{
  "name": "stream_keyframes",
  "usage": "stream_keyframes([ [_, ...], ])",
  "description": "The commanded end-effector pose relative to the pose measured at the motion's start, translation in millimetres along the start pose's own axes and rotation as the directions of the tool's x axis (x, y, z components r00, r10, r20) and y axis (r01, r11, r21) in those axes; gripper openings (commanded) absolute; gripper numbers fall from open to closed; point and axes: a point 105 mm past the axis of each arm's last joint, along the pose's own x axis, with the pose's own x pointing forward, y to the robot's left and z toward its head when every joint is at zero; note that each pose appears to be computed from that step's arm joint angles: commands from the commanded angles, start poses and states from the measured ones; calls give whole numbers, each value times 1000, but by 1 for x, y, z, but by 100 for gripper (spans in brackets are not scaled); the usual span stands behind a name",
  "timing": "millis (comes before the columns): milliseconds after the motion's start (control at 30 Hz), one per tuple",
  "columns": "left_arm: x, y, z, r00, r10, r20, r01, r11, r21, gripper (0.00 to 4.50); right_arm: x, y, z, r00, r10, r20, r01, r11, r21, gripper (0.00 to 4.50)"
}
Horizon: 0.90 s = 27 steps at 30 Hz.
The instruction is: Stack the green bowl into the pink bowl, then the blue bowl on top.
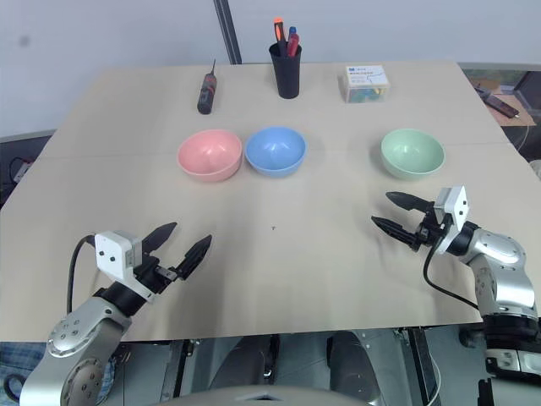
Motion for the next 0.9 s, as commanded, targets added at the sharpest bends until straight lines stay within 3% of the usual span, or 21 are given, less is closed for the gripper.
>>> stream_keyframes([
  [33,-1,-5,11,999,-21,45,19,999,37,450,-5,-5,11,1000,-11,26,13,999,-47,339],
  [900,-1,8,-2,1000,17,18,-18,998,55,450,-5,-1,8,1000,11,22,-10,999,-46,339],
])
